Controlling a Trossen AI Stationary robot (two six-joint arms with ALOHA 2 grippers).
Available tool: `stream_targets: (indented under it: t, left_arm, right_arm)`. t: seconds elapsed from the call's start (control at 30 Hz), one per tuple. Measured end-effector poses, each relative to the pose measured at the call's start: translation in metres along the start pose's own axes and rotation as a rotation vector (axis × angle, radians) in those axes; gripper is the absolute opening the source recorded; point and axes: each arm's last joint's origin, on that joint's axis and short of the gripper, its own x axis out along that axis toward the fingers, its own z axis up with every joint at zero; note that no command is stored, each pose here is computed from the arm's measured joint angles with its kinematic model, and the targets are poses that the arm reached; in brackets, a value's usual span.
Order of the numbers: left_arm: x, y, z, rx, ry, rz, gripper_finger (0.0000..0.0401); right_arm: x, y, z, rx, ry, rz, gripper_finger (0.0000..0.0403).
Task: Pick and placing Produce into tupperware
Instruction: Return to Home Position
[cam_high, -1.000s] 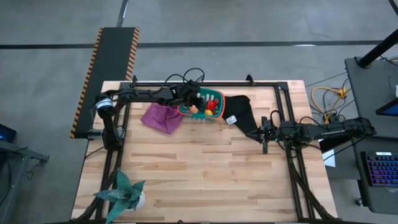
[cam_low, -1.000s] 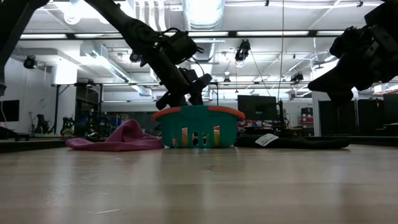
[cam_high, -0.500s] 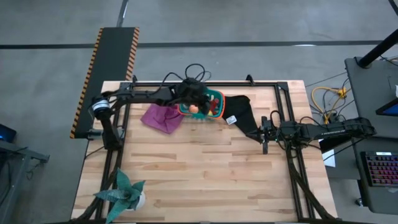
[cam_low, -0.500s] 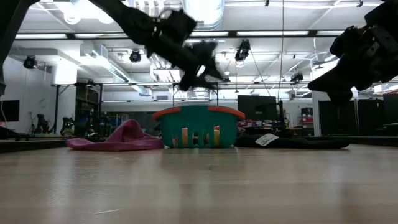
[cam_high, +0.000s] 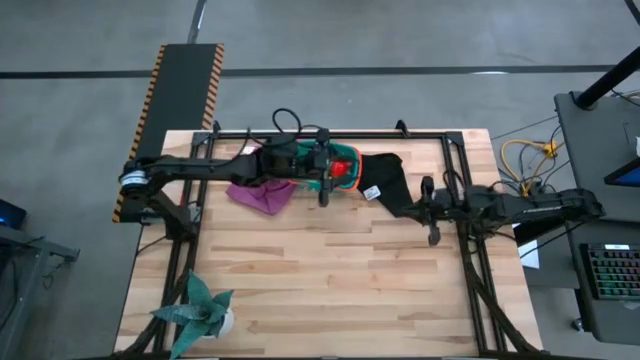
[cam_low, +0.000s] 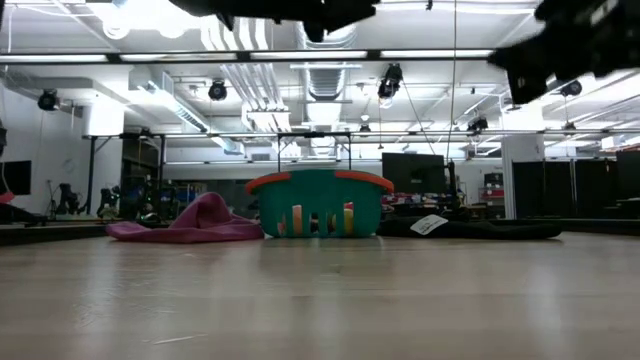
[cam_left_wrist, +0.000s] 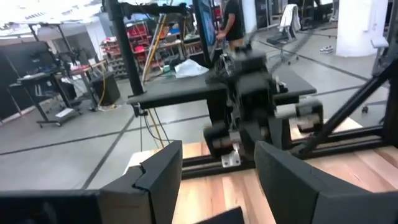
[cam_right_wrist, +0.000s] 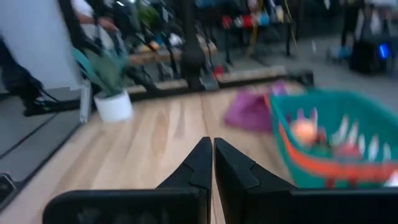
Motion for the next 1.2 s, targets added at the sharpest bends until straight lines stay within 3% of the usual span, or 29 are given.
stream_targets:
  t: [0.17,0.3,0.77,1.0,1.2]
  left_arm:
    - [-0.02,-0.001,0.013,-0.003,0.03,-0.009,0.0187]
    - [-0.037,-0.002,0.022,-0.003,0.012,-0.007,0.0187]
    - [-0.097,-0.011,0.019,0.054,-0.012,0.02,0.0187]
    - [-0.119,-0.017,0.004,0.07,0.006,0.035,0.0187]
    - [-0.145,-0.029,-0.013,0.069,0.004,0.016,0.0187]
  right_arm:
    - [-0.005,0.006,0.034,-0.172,-0.076,0.063,0.0009]
    - [-0.012,0.006,0.039,-0.246,-0.022,0.049,0.0009]
    - [-0.031,-0.002,-0.006,-0.172,-0.141,0.043,0.0009]
    - [-0.022,-0.005,-0.03,-0.123,-0.112,0.014,0.0009]
    - [-0.021,-0.006,-0.029,-0.108,-0.125,-0.005,0.0009]
